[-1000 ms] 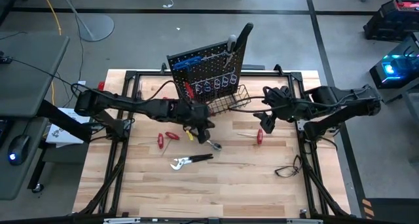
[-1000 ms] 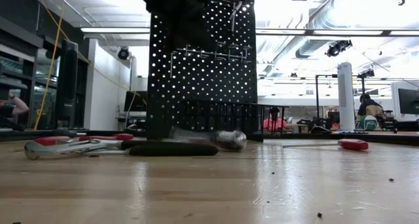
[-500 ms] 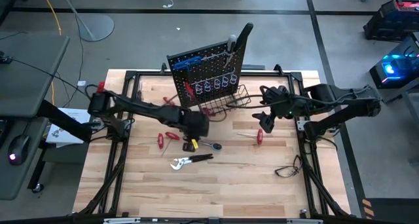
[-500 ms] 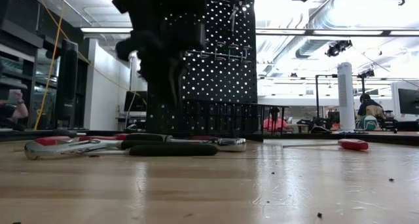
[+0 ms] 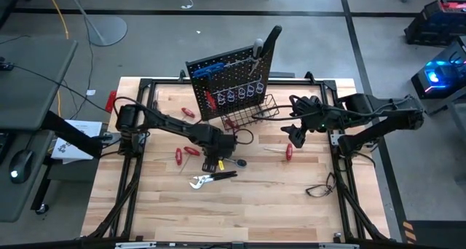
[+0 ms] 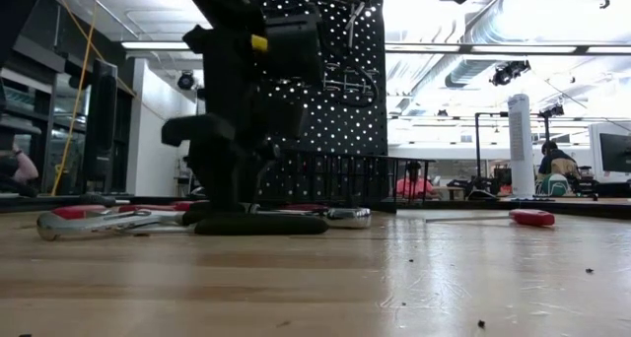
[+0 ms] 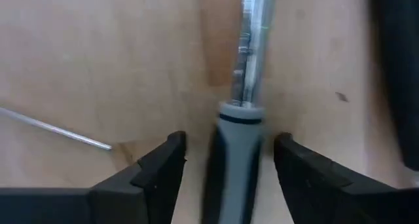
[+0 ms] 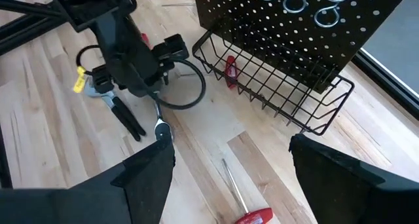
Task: Hang tools onto peg board
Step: Put the gray ratchet wrench into the wire basket on the peg board
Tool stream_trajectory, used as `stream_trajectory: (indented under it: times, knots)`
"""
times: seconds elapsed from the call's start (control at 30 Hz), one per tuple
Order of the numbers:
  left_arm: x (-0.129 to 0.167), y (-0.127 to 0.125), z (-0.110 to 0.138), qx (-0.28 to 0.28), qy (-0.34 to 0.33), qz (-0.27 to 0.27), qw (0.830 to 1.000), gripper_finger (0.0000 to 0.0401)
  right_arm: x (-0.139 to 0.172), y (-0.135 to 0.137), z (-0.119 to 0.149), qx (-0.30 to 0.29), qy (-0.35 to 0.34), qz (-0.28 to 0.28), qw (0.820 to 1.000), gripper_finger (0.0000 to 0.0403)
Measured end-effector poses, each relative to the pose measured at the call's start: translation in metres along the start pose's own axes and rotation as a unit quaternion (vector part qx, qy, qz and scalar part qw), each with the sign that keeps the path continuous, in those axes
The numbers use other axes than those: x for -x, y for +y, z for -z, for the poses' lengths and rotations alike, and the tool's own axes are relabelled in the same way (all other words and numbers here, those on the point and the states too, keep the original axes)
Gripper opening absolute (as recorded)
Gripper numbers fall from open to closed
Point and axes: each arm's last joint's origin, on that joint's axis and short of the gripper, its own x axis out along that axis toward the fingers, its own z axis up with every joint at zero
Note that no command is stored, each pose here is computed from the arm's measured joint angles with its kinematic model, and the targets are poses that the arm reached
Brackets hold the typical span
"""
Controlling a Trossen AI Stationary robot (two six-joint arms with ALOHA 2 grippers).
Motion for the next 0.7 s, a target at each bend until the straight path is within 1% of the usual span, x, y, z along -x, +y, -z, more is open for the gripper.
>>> stream_trajectory:
  times: [0.07,0.1,0.17,0.2,0.23,0.47,0.6,0.7]
  knots:
    - [-0.01,0.0,0.0,0.004,0.022,0.01,1.0,0.0185,0.0,0.0,0.0,0.0,0.001,0.001,1.0,0.0291]
    - [-0.012,0.0,0.001,0.004,0.028,0.015,0.999,0.016,0.0,0.0,0.0,0.0,0.001,0.001,1.0,0.0291]
    - [-0.012,-0.002,0.001,0.0,0.032,0.022,0.999,0.0091,0.0,0.0,0.0,0.0,0.001,0.001,1.0,0.0291]
    - [-0.012,-0.002,0.002,0.006,0.033,0.024,0.999,0.0079,0.0,0.0,0.0,0.0,0.001,0.001,1.0,0.0291]
    - [-0.012,-0.002,0.002,0.007,0.033,0.028,0.999,0.0084,0.0,0.0,0.0,0.0,0.001,0.001,1.0,0.0291]
    - [-0.011,-0.001,-0.001,0.017,0.03,0.023,0.999,0.0085,0.0,0.0,0.001,0.001,0.003,0.002,1.0,0.0291]
    - [0.011,-0.001,-0.004,0.04,-0.03,0.006,0.999,0.0084,0.0,0.0,0.001,0.014,0.004,0.002,1.0,0.0291]
    - [0.024,-0.001,-0.004,0.047,-0.053,-0.004,0.997,0.0084,0.0,0.0,0.001,0.025,0.003,0.001,1.0,0.0291]
